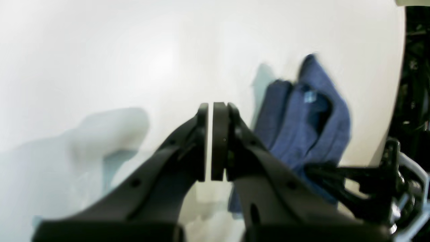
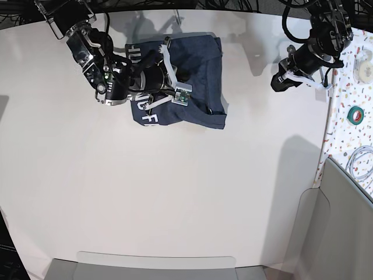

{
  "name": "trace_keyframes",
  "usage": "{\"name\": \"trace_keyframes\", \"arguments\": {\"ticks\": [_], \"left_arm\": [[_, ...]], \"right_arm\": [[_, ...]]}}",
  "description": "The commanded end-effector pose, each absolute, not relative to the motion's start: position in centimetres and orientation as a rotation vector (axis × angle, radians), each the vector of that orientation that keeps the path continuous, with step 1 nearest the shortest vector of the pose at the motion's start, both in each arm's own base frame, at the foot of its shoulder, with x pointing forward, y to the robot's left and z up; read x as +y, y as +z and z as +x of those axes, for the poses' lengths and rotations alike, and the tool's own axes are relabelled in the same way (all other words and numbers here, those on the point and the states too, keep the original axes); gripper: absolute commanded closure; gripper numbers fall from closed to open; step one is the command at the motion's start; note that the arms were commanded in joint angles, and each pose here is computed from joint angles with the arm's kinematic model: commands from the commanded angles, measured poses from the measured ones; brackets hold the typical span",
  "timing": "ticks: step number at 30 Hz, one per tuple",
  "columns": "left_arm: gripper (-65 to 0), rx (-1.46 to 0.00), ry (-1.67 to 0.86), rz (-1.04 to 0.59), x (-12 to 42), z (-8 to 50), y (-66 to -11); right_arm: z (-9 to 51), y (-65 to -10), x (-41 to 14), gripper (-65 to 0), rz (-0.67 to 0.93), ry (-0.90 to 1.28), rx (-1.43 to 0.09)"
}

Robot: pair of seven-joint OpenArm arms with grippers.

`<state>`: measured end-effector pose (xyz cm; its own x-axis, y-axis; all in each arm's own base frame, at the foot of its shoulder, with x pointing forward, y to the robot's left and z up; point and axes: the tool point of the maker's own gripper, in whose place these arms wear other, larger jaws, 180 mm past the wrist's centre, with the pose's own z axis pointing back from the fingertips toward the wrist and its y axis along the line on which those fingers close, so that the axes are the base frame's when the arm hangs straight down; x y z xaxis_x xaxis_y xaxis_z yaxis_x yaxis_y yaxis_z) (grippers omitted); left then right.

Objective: Layout the t-shirt on the table in an organized manner, then fold the t-shirt properly
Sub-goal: 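Grasp the folded navy bundle with the right gripper and drag it off the workspace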

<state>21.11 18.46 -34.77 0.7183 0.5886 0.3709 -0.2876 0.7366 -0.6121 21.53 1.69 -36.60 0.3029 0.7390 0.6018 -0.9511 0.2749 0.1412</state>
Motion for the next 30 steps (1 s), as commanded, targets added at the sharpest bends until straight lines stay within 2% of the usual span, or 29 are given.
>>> {"name": "trace_keyframes", "arguments": {"ticks": [1,5,8,15,23,30], "left_arm": [[-1.1,-0.615,0.499,-0.564,18.3,21.5,-34.0],[-1.1,-0.615,0.500,-0.563,18.4,21.5,-34.0],[-1.1,-0.617,0.502,-0.562,18.5,21.5,-34.0],[-1.1,-0.611,0.496,-0.566,18.2,21.5,-34.1],[-1.1,-0.611,0.495,-0.569,18.2,21.5,-34.1],[-1.1,-0.611,0.496,-0.575,18.1,21.5,-34.0]], "right_arm": [[22.0,-37.3,0.7,0.0,0.518,1.183,-0.445],[22.7,-41.9,-2.3,0.0,0.455,1.077,-0.310],[24.2,-43.3,-4.9,0.0,0.372,0.988,-0.308],[25.2,-43.6,-17.0,0.0,0.221,0.561,-0.352],[20.0,-41.5,-33.6,0.0,-0.024,0.153,-0.342],[13.5,-38.9,-42.6,0.0,-0.199,-0.089,-0.319]]}}
